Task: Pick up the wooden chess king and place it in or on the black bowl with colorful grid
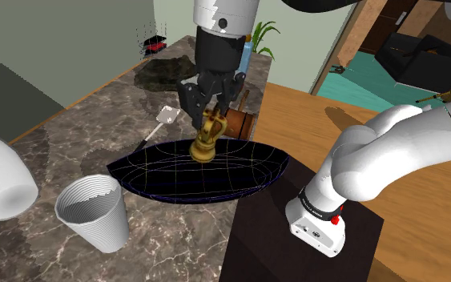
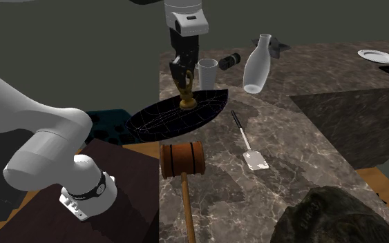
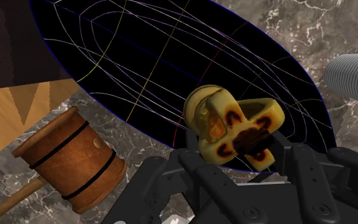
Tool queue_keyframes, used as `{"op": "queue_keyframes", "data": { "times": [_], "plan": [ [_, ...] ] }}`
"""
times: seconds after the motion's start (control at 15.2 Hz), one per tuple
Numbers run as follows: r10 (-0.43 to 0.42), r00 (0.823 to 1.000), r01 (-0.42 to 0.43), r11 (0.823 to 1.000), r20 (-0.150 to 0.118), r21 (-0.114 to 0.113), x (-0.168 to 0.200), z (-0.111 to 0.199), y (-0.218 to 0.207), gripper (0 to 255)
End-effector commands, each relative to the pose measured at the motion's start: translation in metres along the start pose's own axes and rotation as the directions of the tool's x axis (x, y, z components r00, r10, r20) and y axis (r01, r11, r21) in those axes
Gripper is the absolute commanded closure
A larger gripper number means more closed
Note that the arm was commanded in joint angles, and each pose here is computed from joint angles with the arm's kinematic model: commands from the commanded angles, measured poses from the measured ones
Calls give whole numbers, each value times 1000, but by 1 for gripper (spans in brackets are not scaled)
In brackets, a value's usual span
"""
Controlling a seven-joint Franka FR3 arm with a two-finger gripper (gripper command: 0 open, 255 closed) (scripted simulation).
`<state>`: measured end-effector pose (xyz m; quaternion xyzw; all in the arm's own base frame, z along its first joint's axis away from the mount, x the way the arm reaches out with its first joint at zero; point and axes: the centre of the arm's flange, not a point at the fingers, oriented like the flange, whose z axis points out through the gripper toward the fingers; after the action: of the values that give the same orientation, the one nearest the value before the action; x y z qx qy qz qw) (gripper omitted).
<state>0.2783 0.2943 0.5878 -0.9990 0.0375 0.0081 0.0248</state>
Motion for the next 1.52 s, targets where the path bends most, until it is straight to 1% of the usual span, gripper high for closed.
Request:
{"op": "queue_keyframes", "data": {
  "times": [0.0, 0.26, 0.33, 0.66, 0.92, 1.45],
  "plan": [
    [0, 1000, 0, 1000, 0, 0, 0, 1, 0, 255],
    [0, 1000, 0, 1000, 0, 0, 0, 1, 0, 255],
    [0, 1000, 0, 1000, 0, 0, 0, 1, 0, 0],
    [0, 1000, 0, 1000, 0, 0, 0, 1, 0, 0],
    [0, 1000, 0, 1000, 0, 0, 0, -49, 0, 0],
    [0, 1000, 0, 1000, 0, 0, 0, -49, 0, 0]
  ]
}}
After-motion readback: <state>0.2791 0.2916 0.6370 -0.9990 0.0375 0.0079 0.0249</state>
